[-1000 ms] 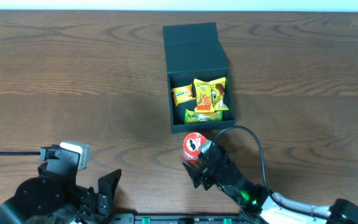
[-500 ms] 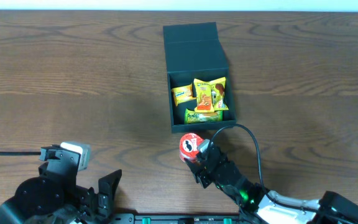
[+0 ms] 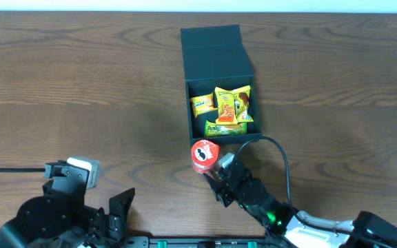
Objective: Pack container
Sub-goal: 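Grasp the red Pringles can with the right gripper and lift it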
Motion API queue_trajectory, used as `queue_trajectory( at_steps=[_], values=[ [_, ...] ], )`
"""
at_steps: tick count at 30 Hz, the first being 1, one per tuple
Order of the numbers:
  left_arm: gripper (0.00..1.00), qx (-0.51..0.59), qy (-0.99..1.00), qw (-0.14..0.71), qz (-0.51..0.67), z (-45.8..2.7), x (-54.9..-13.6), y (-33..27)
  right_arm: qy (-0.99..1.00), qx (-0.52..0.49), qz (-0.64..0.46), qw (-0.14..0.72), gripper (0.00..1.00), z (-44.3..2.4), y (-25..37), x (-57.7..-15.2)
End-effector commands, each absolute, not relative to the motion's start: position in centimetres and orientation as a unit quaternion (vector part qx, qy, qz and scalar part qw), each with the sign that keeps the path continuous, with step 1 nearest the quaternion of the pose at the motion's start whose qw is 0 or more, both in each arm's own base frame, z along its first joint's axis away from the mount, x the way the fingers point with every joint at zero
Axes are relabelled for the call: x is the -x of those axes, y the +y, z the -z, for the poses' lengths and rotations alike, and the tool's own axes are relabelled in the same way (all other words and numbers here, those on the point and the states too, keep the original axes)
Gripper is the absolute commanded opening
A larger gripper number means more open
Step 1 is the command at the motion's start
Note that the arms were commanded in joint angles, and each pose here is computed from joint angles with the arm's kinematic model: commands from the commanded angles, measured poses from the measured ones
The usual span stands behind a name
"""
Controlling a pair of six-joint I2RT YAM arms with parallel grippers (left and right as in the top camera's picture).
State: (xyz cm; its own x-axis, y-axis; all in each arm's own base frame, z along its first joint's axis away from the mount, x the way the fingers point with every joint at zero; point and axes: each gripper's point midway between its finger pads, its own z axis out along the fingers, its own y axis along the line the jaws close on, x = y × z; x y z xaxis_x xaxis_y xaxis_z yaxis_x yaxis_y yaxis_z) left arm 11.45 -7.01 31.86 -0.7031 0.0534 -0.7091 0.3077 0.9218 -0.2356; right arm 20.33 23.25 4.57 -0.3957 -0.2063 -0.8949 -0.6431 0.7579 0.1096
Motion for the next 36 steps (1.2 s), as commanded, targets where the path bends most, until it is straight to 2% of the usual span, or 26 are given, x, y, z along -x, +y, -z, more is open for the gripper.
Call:
queue_trajectory(
  at_steps=[1, 8, 25, 29, 36],
  values=[
    [0.95, -0.097, 0.905, 0.375, 0.176, -32.1, -11.2, -6.9, 0.802, 0.266, -0.234, 0.481, 0.69, -4.7, 23.6, -20.1],
    [0.95, -0.095, 0.905, 0.380, 0.169, -32.2, -11.4, -6.6, 0.794, 0.266, -0.237, 0.492, 0.81, -5.2, 23.8, -20.3],
    [0.95, -0.100, 0.904, 0.378, 0.172, -32.2, -11.3, -6.8, 0.776, 0.294, -0.228, 0.509, 0.83, -5.3, 26.9, -22.3],
    [0.95, -0.101, 0.904, 0.377, 0.173, -32.2, -11.3, -6.8, 0.781, 0.297, -0.224, 0.503, 0.79, -4.7, 27.3, -22.6],
    [0.95, -0.100, 0.904, 0.379, 0.170, -32.2, -11.3, -6.7, 0.787, 0.296, -0.220, 0.495, 0.64, -3.9, 27.4, -22.7]
  ],
)
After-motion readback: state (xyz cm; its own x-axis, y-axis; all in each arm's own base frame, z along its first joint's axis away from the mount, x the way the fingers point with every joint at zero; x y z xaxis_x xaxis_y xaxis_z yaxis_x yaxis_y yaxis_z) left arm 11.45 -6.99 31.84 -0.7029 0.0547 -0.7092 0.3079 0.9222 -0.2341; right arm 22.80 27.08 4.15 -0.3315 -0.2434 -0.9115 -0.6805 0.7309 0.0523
